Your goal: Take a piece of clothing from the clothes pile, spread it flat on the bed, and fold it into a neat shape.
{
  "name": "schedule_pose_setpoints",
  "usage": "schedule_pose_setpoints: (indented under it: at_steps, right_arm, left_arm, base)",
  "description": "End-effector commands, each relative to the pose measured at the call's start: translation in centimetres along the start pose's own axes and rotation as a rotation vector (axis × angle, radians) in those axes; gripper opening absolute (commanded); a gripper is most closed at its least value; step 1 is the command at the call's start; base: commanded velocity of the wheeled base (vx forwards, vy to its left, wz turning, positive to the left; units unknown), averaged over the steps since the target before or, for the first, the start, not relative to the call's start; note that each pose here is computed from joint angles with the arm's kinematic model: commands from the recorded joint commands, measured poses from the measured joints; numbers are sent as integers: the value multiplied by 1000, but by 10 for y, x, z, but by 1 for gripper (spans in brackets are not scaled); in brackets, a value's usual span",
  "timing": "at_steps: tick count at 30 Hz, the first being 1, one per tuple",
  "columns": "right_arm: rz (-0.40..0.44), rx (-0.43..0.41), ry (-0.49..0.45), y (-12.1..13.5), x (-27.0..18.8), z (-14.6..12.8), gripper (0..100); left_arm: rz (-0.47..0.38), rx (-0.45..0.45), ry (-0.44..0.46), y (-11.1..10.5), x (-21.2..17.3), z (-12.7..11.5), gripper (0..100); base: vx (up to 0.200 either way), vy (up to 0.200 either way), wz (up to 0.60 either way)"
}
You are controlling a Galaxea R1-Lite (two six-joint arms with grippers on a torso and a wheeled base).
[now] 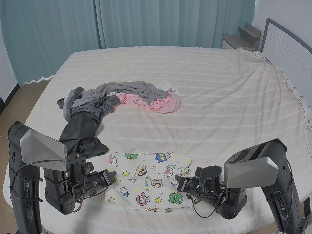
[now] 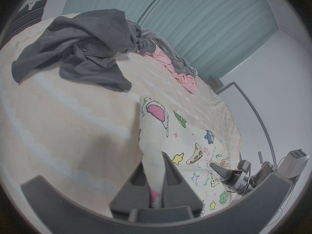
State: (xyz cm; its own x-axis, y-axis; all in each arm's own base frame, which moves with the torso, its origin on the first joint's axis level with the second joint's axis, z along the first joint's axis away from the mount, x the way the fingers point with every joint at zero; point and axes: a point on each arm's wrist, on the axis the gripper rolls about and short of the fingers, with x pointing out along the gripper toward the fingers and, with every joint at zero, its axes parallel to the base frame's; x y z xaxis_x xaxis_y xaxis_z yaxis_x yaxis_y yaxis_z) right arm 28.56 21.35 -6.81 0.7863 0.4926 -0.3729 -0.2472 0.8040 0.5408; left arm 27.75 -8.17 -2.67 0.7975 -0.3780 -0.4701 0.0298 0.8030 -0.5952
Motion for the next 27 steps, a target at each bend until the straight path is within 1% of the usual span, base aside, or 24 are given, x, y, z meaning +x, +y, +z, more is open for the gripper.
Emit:
schedule_pose_setpoints:
  at_steps: [1, 9, 14, 15, 24, 25, 27]
  right_arm:
    - [8, 1, -13, 1, 0, 2, 0]
    - [6, 1, -11, 1, 0, 1, 0]
    - [7, 3, -12, 1, 0, 1, 0]
    - [7, 1, -12, 1, 0, 1, 0]
    - [4, 0, -5, 0, -2, 0, 0]
    - [3, 0, -1, 0, -3, 0, 100]
    - [0, 0, 0, 0, -3, 0, 100]
  left_arm:
    - [-9, 2, -12, -1, 0, 1, 0]
    - [-7, 1, -10, 0, 1, 0, 0]
    - [11, 5, -22, 0, 1, 0, 0]
    - [27, 6, -30, 0, 1, -1, 0]
    - [32, 5, -22, 1, 2, -3, 0]
    - [34, 5, -22, 1, 2, -4, 100]
    - [35, 5, -18, 1, 1, -4, 100]
  base:
    - [0, 200, 0]
    - [0, 200, 0]
    - [0, 0, 0]
    - [0, 0, 0]
    - [0, 0, 0]
    - [0, 0, 0]
    - [0, 0, 0]
